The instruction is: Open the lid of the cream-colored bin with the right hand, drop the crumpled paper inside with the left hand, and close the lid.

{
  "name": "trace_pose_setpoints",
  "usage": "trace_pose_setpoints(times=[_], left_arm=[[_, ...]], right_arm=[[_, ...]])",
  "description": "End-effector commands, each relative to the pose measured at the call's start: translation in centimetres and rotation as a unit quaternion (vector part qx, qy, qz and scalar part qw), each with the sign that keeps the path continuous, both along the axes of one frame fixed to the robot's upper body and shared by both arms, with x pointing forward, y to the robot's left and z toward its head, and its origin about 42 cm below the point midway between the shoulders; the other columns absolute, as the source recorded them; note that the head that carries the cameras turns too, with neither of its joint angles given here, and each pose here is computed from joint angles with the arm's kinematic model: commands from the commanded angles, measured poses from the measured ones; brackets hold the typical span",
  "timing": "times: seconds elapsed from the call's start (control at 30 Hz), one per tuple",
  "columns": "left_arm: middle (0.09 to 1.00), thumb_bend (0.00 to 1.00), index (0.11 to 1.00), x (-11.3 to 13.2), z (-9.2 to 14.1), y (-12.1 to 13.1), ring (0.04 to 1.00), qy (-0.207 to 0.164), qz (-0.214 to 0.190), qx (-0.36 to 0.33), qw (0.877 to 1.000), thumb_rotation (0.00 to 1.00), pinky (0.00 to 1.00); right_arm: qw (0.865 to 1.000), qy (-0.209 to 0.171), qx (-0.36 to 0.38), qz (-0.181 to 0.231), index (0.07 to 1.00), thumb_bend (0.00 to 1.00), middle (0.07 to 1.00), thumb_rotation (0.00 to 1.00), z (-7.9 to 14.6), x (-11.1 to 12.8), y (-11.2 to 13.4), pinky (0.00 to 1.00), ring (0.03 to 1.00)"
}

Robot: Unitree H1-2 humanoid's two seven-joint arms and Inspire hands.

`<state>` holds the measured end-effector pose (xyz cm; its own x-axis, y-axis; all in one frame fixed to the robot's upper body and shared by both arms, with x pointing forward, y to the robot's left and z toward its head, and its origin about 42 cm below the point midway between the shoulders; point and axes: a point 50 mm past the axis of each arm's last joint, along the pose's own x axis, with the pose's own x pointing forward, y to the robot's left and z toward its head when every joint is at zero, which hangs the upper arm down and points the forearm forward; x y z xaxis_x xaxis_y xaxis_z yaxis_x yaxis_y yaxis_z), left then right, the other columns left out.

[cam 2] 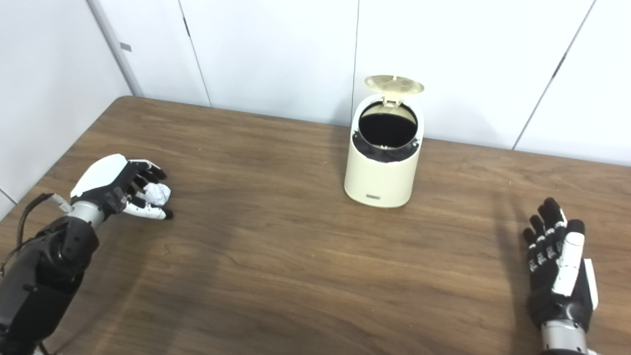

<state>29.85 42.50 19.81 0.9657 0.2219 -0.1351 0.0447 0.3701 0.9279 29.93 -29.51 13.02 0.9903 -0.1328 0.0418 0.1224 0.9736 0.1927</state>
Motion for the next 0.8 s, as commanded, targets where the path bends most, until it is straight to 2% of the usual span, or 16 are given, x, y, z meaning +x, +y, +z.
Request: trace_pose_setpoints(times=[0.0,0.27,0.3,0.33,0.37,0.43,0.57,0.67,0.77], left_arm=[[0.666,0.79,0.686,0.72,1.9,0.72,0.633,-0.018,-0.006,0.016,1.0,0.03,0.58],[0.576,0.74,0.64,0.79,2.22,0.19,0.519,-0.012,-0.014,0.007,1.0,0.0,0.47],[0.571,0.63,0.568,0.83,2.2,0.23,0.52,-0.011,-0.014,0.006,1.0,0.02,0.48],[0.569,0.56,0.524,0.88,2.14,0.3,0.524,-0.011,-0.014,0.003,1.0,0.03,0.49],[0.516,0.54,0.526,0.91,2.08,0.37,0.518,-0.011,-0.015,0.001,1.0,0.02,0.48],[0.486,0.52,0.509,0.95,1.97,0.46,0.527,-0.011,-0.018,-0.005,1.0,0.0,0.49],[0.517,0.52,0.472,1.08,1.82,0.52,0.55,-0.007,-0.02,-0.003,1.0,0.0,0.53],[0.516,0.5,0.463,1.11,1.81,0.49,0.485,-0.005,-0.021,0.001,1.0,0.0,0.53],[0.519,0.5,0.461,1.14,1.78,0.42,0.478,-0.004,-0.022,0.005,1.0,0.0,0.53]], right_arm=[[1.0,-0.014,0.004,0.0,0.909,0.4,0.955,1.0,0.31,0.27,-0.1,0.96,0.963],[1.0,-0.014,-0.001,-0.001,0.911,0.4,0.948,1.0,0.21,0.03,-0.29,0.95,0.951],[1.0,-0.014,-0.001,-0.001,0.912,0.4,0.948,1.0,0.2,0.01,-0.31,0.95,0.952],[1.0,-0.014,0.0,-0.001,0.913,0.4,0.948,1.0,0.17,0.0,-0.31,0.94,0.953],[1.0,-0.013,0.002,-0.002,0.913,0.41,0.95,1.0,0.15,-0.02,-0.31,0.94,0.954],[1.0,-0.012,0.004,-0.002,0.918,0.41,0.956,1.0,0.17,-0.09,-0.32,0.95,0.959],[1.0,-0.009,0.005,-0.007,0.913,0.41,0.944,1.0,0.26,-0.25,-0.33,0.93,0.949],[1.0,-0.011,0.005,-0.005,0.917,0.41,0.944,1.0,0.18,-0.25,-0.46,0.94,0.952],[1.0,-0.012,0.005,-0.003,0.923,0.41,0.95,1.0,0.08,-0.21,-0.6,0.94,0.955]])
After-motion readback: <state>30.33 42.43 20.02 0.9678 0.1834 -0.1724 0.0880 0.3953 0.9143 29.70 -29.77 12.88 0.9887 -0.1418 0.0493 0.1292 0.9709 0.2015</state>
